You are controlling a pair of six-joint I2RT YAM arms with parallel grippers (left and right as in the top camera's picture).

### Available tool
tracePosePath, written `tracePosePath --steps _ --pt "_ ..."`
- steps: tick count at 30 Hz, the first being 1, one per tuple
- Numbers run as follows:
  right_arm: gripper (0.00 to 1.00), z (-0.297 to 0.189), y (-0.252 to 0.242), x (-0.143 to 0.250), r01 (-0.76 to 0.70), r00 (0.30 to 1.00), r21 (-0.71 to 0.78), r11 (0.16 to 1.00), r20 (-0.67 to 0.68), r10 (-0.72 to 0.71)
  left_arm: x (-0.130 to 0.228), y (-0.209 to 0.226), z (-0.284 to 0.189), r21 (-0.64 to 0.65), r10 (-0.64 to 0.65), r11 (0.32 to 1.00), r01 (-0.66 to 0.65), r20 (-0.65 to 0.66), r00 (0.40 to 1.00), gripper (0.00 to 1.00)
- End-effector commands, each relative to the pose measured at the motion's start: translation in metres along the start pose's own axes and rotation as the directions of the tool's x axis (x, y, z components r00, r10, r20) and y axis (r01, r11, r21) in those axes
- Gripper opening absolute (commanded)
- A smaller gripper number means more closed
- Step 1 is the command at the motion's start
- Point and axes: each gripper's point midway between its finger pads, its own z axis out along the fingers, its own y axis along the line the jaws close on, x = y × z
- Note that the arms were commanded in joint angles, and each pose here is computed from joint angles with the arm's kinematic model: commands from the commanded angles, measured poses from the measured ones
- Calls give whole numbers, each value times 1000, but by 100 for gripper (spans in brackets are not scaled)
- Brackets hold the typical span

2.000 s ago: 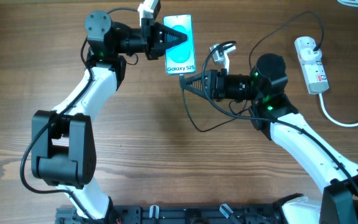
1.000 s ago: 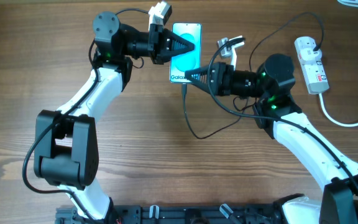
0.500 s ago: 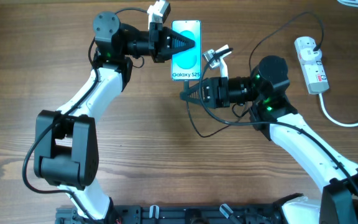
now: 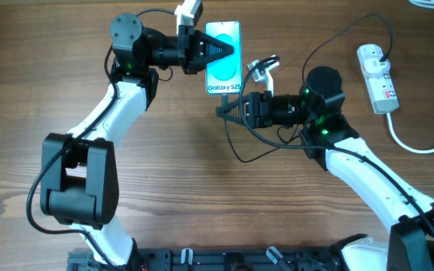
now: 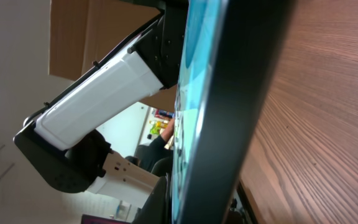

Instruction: Plug charger to phone and switch on socket

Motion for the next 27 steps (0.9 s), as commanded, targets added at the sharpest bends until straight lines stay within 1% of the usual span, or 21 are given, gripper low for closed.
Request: tracePosePath --steps 1,5,10,15,27 --pt "4 -2 -2 -21 30 994 40 999 101 -34 19 -14 2 13 95 995 -94 -99 991 4" --pt "4 -3 -2 -22 27 994 40 999 104 -32 25 -14 1 18 111 994 -110 -133 985 4" --pt "4 -5 -3 -23 29 994 42 999 108 -33 25 -14 1 18 109 994 -107 -136 985 4" --pt "4 -10 -4 -27 27 992 48 998 123 -33 31 -15 11 26 109 994 -107 -160 981 4" --pt "4 -16 -7 -34 24 988 59 998 152 -33 31 -15 11 26 107 994 -104 -161 981 4"
